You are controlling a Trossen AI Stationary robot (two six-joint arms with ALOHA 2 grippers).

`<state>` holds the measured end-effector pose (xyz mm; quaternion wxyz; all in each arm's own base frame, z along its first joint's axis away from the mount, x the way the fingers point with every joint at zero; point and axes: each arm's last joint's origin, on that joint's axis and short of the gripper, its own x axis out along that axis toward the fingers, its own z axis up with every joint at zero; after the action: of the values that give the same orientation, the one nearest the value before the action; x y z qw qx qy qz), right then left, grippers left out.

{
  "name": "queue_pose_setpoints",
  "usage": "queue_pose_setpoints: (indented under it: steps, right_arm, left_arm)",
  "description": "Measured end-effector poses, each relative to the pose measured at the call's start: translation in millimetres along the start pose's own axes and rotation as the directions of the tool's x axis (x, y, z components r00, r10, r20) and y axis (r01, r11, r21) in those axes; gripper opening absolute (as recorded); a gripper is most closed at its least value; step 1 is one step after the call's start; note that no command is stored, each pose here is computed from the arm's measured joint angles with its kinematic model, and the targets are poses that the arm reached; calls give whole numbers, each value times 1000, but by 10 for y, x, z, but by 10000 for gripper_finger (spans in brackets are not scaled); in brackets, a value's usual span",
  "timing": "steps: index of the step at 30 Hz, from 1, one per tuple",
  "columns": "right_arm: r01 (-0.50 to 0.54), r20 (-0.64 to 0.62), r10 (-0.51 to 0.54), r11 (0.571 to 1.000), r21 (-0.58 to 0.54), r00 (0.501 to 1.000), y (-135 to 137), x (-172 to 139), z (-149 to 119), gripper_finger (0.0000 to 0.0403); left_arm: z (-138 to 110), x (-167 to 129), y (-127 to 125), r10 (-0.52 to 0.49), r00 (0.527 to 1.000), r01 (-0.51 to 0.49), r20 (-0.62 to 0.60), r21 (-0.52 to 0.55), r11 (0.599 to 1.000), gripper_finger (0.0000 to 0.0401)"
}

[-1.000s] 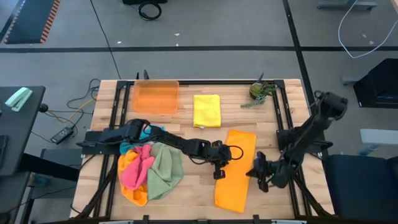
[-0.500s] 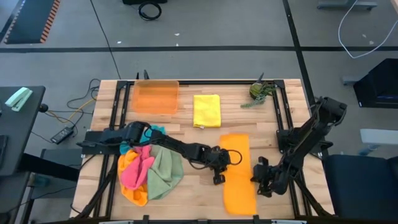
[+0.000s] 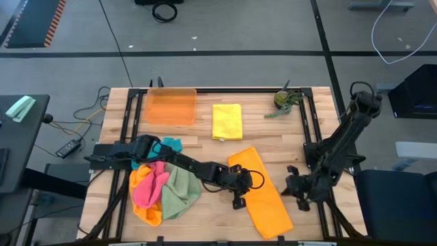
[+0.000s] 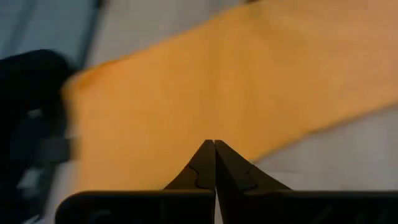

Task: Fold microfiber towels
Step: Fold the right orange towel

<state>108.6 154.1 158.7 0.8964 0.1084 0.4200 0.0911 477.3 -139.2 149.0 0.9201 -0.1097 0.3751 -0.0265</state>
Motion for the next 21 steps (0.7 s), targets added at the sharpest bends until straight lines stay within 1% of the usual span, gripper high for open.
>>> queue_pose_setpoints:
  steps: [2,4,5,7,9,12,14,17,19,21]
  right_arm:
    - [-77,8,77,997,-27,997,112,-43,-60,5]
    - [-143,14,144,988,-58,990,229,-70,-141,5]
    - [-171,20,173,983,-74,985,290,-76,-188,5]
    - [-204,35,210,971,-123,977,391,-73,-279,5]
    - [-224,47,236,957,-185,971,475,-46,-366,5]
    - [-218,30,236,935,-280,971,526,20,-473,5]
    - [-198,15,213,930,-309,977,525,68,-517,5]
    - [-163,25,179,940,-299,984,527,140,-489,5]
    - [-140,39,156,953,-267,987,525,193,-423,5]
    - [-138,37,152,958,-253,988,544,235,-352,5]
  left_arm:
    - [85,-97,-26,-10,1000,10,30,26,1000,6]
    - [155,-174,-95,-34,997,29,75,67,997,15]
    - [161,-215,-133,-40,996,33,74,95,995,21]
    - [187,-247,-260,-96,988,77,122,159,984,34]
    - [162,-263,-409,-160,977,122,144,243,962,45]
    - [96,-200,-646,-243,944,150,224,365,919,56]
    - [-25,-134,-750,-255,943,143,214,431,891,61]
    - [-131,-103,-834,-206,955,90,211,455,886,63]
    - [-114,-116,-853,-206,951,82,231,454,887,60]
    - [-111,-114,-851,-206,950,83,234,447,891,56]
